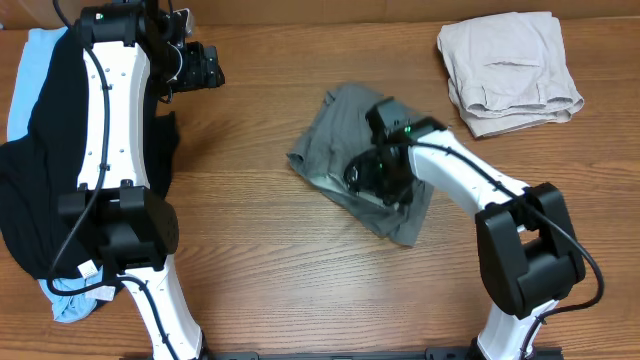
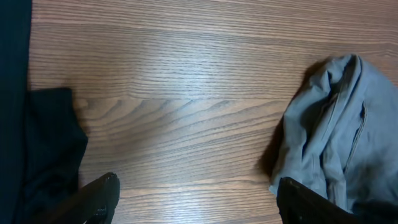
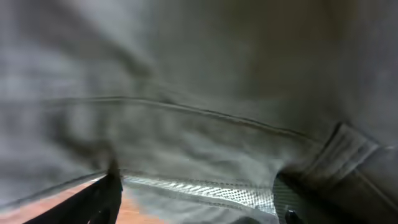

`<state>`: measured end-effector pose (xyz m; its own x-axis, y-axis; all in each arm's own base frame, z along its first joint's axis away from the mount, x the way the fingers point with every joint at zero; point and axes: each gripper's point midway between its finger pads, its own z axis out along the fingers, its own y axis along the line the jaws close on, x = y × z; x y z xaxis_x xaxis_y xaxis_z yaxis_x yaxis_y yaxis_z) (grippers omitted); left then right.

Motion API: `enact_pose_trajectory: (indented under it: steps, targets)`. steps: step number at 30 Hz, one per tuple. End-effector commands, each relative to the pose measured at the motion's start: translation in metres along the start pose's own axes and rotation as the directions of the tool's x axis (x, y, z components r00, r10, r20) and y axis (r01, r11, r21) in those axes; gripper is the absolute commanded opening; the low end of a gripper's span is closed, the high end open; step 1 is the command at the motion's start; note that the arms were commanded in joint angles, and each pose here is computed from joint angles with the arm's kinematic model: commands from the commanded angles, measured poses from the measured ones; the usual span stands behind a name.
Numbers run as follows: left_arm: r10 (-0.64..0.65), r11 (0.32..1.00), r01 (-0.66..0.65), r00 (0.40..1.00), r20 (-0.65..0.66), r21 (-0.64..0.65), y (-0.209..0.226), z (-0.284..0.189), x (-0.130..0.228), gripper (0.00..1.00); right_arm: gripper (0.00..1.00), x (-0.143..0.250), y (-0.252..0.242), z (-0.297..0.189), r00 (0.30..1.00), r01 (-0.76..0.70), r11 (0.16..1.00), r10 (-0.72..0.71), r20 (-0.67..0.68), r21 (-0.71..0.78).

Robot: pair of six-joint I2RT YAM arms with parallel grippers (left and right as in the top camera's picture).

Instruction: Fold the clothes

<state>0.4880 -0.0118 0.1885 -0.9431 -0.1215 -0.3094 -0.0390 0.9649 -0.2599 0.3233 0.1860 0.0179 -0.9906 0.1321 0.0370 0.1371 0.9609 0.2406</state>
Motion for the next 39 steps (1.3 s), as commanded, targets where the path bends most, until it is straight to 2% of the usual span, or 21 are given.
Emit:
enact_pose_trajectory:
  steps: [1, 4, 9, 12, 17, 19, 21, 23, 26, 30, 32, 34, 37, 39]
  targets:
    - [-0.002, 1.0, 0.003, 1.0, 0.014, -0.011, -0.002, -0.003, -0.004, 0.83, 0.8, 0.017, -0.035, 0.016, 0.995, -0.095, 0.991, 0.097, -0.022, 0.093]
    - [-0.003, 1.0, 0.003, 1.0, 0.014, -0.01, -0.002, -0.003, -0.004, 0.83, 0.81, 0.025, -0.054, 0.021, 0.992, -0.117, 0.982, 0.123, -0.036, 0.145]
    - [-0.003, 1.0, 0.003, 1.0, 0.014, -0.011, -0.002, -0.003, -0.004, 0.83, 0.93, 0.018, -0.097, 0.019, 0.997, -0.072, 0.951, 0.07, 0.017, 0.302]
    - [-0.003, 1.0, 0.003, 1.0, 0.014, -0.01, -0.002, -0.003, -0.004, 0.83, 0.99, -0.004, -0.124, 0.009, 0.996, -0.012, 0.911, -0.023, 0.08, 0.412]
    - [-0.003, 1.0, 0.003, 1.0, 0.012, -0.01, -0.002, -0.003, -0.003, 0.83, 1.0, -0.046, -0.133, 0.002, 0.952, 0.199, 0.866, -0.281, 0.118, 0.458]
    - [-0.004, 1.0, 0.004, 1.0, 0.01, -0.011, -0.002, -0.003, -0.003, 0.83, 1.0, -0.058, -0.131, -0.004, 0.944, 0.204, 0.869, -0.297, 0.146, 0.451]
    - [-0.004, 1.0, 0.004, 1.0, 0.01, -0.011, -0.002, -0.003, -0.003, 0.84, 1.0, -0.059, -0.126, -0.011, 0.959, 0.143, 0.891, -0.233, 0.164, 0.431]
    - [-0.004, 1.0, 0.004, 1.0, 0.01, -0.011, -0.002, -0.003, -0.003, 0.84, 0.91, -0.055, -0.112, -0.022, 0.975, 0.087, 0.927, -0.153, 0.159, 0.364]
    - [-0.003, 1.0, 0.003, 1.0, 0.011, -0.011, -0.002, -0.003, -0.003, 0.84, 0.91, -0.049, -0.07, -0.046, 0.985, 0.066, 0.983, -0.092, 0.148, 0.169]
    - [-0.003, 1.0, 0.003, 1.0, 0.011, -0.011, -0.002, -0.003, -0.003, 0.84, 0.92, -0.043, -0.039, -0.077, 0.98, -0.124, 0.992, 0.124, 0.158, -0.009]
    - [-0.004, 1.0, 0.004, 1.0, 0.009, -0.011, -0.002, -0.003, -0.003, 0.84, 0.9, -0.035, -0.038, -0.082, 0.936, -0.323, 0.946, 0.325, 0.133, -0.043]
    - [-0.004, 1.0, 0.004, 1.0, 0.01, -0.01, -0.002, -0.003, -0.003, 0.84, 0.91, -0.03, -0.041, -0.081, 0.864, -0.488, 0.872, 0.49, 0.114, -0.045]
    - [-0.004, 1.0, 0.004, 1.0, 0.01, -0.01, -0.002, -0.003, -0.003, 0.84, 0.98, -0.025, -0.047, -0.071, 0.737, -0.667, 0.743, 0.668, 0.098, -0.053]
    - [-0.004, 1.0, 0.004, 1.0, 0.009, -0.01, -0.002, -0.003, -0.002, 0.84, 1.0, -0.02, -0.053, -0.063, 0.644, -0.759, 0.649, 0.759, 0.095, -0.044]
